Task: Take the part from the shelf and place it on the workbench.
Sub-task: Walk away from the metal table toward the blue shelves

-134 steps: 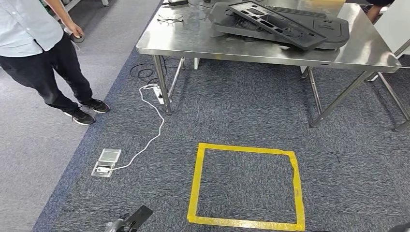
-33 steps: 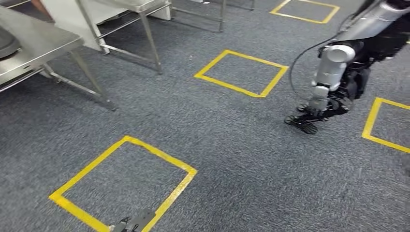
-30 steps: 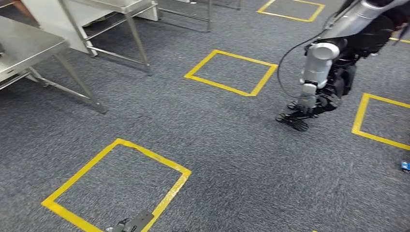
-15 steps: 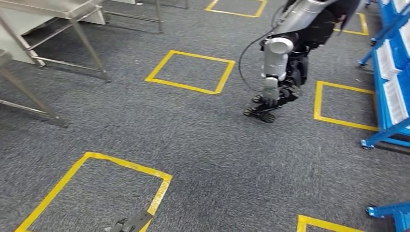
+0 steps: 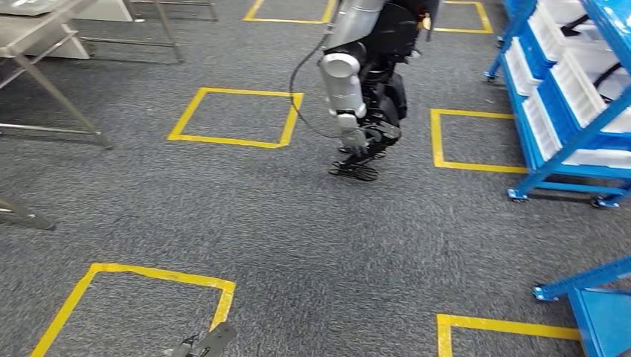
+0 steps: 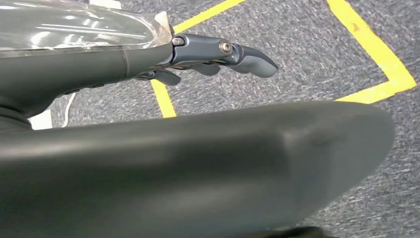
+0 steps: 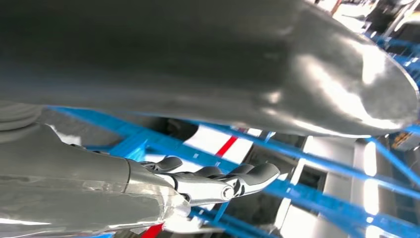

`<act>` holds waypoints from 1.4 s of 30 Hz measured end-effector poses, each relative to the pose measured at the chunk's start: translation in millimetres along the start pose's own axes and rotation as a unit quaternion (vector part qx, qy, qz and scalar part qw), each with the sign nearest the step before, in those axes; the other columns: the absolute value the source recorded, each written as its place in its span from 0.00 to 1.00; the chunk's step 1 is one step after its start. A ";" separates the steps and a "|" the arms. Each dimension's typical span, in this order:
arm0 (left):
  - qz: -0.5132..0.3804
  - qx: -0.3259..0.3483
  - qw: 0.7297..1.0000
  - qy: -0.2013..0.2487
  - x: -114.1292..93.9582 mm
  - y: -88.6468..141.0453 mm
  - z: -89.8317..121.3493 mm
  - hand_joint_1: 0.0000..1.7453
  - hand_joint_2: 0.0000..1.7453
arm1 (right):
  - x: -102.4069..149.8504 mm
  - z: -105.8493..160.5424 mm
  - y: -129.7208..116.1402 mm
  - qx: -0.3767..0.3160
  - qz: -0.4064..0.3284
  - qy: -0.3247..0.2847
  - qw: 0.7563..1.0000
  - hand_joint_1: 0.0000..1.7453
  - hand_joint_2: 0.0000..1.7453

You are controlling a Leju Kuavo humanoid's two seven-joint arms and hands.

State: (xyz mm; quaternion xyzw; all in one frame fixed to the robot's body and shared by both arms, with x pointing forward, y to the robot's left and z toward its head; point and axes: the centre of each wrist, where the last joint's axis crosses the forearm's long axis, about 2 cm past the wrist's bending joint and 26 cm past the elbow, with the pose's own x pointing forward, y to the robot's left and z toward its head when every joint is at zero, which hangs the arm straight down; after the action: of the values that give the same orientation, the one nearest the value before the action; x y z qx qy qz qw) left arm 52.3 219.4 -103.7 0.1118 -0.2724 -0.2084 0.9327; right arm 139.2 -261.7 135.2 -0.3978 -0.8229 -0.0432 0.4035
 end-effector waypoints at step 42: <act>0.004 0.005 1.000 0.003 0.8 1.3 -0.8 0.00 0.00 | -3.1 8.2 0.2 0.009 0.005 0.017 1.000 0.00 0.00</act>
State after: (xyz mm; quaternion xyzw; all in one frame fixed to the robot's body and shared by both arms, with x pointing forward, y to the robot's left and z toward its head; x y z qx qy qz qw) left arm 53.7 220.3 -103.6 0.1156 -0.2714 -0.2029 0.9337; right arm 135.3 -260.3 127.5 -0.3973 -0.8144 -0.0406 0.4211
